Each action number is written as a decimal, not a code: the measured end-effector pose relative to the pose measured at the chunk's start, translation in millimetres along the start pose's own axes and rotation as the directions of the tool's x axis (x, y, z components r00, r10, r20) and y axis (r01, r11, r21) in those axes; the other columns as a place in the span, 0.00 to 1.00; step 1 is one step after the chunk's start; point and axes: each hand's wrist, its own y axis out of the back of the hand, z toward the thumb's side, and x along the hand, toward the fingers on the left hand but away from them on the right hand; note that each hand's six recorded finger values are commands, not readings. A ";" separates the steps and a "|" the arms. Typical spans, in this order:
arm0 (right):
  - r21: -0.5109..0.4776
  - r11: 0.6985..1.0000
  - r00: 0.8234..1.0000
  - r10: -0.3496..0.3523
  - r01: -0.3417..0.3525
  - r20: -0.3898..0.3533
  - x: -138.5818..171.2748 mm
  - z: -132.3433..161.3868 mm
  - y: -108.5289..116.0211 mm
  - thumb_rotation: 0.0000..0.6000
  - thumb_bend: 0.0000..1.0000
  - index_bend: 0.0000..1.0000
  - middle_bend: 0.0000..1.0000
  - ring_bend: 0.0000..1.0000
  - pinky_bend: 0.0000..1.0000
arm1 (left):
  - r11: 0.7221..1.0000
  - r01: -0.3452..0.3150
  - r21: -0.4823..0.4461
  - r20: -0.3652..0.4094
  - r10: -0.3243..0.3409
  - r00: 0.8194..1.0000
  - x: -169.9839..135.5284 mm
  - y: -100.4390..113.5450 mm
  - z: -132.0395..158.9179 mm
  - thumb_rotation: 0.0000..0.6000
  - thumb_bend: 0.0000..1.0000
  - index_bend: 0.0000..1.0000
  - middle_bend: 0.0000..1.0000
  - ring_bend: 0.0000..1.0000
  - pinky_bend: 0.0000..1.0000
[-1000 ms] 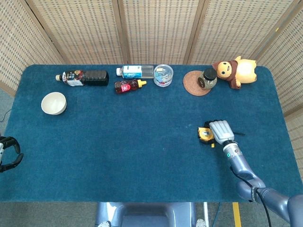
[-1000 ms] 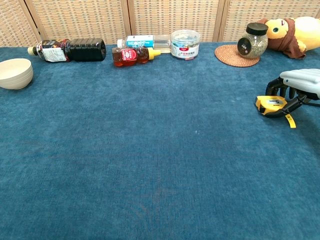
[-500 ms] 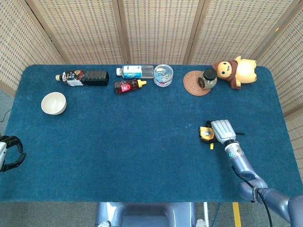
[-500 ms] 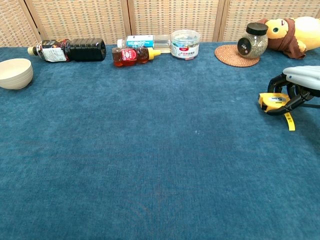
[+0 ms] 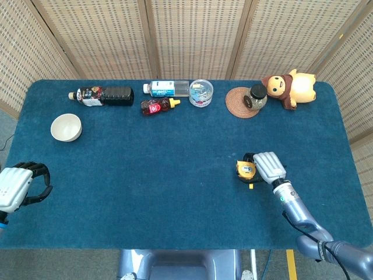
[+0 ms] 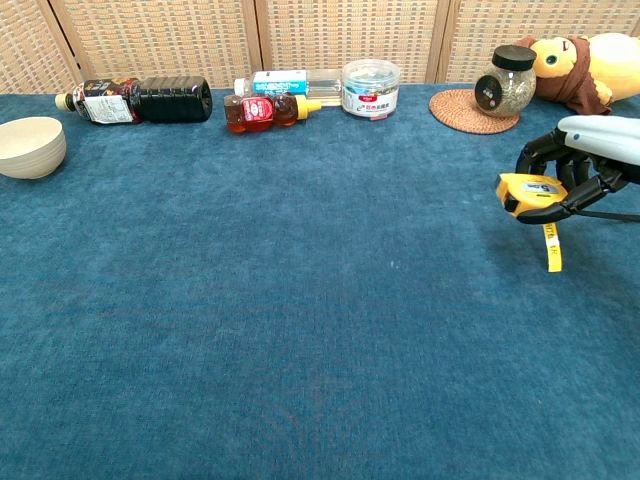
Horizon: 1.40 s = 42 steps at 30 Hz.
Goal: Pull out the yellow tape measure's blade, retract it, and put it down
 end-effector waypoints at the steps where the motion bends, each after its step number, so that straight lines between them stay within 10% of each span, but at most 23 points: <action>1: -0.007 1.000 1.000 -0.002 0.002 -0.011 2.4 4.6 1.6 0.67 0.26 0.56 0.59 0.61 0.55 | 1.000 0.006 -0.003 0.012 -0.006 1.000 3.8 0.5 3.2 1.00 0.32 0.60 0.48 0.37 0.38; 10: -0.049 0.998 0.996 -0.038 0.034 -0.077 23.9 36.7 18.2 0.67 0.26 0.56 0.59 0.60 0.55 | 0.990 0.120 -0.071 0.132 -0.110 0.985 43.0 -2.9 40.3 1.00 0.32 0.59 0.48 0.37 0.43; 18: -0.060 0.997 0.991 -0.051 0.044 -0.122 37.0 61.0 22.9 0.67 0.26 0.56 0.59 0.60 0.55 | 0.951 0.278 -0.137 0.261 -0.236 0.936 84.8 -11.1 89.8 1.00 0.32 0.59 0.48 0.40 0.49; 42: -0.057 0.997 0.980 -0.053 0.043 -0.189 56.5 100.9 20.3 0.67 0.26 0.56 0.60 0.63 0.58 | 0.874 0.485 -0.025 0.473 -0.417 0.777 166.0 -25.9 229.8 0.96 0.33 0.57 0.93 0.93 0.94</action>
